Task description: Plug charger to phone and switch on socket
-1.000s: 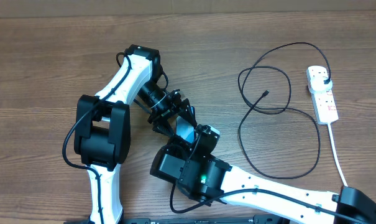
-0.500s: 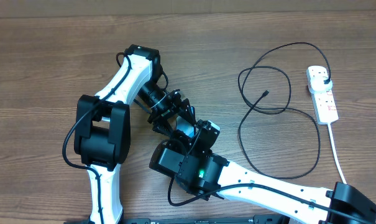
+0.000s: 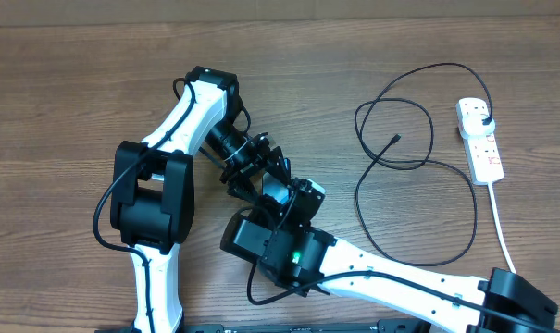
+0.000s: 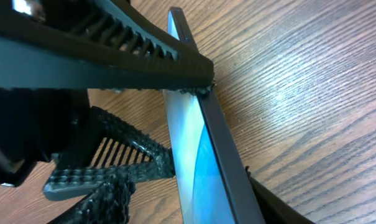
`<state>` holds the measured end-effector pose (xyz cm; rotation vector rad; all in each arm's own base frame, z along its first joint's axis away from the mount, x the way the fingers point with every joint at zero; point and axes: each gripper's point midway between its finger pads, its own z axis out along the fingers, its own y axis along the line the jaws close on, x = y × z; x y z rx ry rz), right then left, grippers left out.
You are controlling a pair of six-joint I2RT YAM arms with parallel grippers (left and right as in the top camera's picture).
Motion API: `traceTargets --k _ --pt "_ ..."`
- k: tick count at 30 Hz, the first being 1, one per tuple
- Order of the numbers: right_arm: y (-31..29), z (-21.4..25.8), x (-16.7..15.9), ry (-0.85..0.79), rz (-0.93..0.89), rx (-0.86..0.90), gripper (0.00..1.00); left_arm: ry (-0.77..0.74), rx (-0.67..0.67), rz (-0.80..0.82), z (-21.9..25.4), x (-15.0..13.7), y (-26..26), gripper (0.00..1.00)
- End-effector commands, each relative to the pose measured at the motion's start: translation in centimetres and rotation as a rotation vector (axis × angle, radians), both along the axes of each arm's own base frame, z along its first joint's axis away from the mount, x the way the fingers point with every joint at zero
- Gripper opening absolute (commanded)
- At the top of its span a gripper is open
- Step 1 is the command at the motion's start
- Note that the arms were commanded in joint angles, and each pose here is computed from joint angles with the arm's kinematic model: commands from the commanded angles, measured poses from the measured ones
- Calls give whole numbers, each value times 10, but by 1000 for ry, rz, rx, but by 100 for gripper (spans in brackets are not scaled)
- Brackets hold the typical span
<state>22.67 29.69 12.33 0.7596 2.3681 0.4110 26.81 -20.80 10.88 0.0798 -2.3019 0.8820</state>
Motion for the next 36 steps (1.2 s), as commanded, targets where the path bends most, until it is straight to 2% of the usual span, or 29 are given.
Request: traceTargets --k 1,9,22,26,31,33,36 --pt "-2 -9 5 -14 -21 -28 54 -19 -51 5 8 5 -7 67" --pt "-3 -8 7 -29 -27 -32 45 -18 -51 5 8 5 -7 67" --pt "-4 -7 9 -41 -29 -40 18 -26 -58 -1 8 5 -7 67" --pt "-4 -7 9 -40 -29 -41 12 -28 -59 -3 8 5 -7 67" --pt "-7 -8 8 -36 -29 -54 10 -35 -64 -7 8 5 -7 76" --pt "-10 -8 7 -34 -30 -68 4 -38 -65 -6 7 6 -7 78" --pt "-12 -9 6 -30 -30 -76 4 -47 -67 -5 6 8 -7 79"
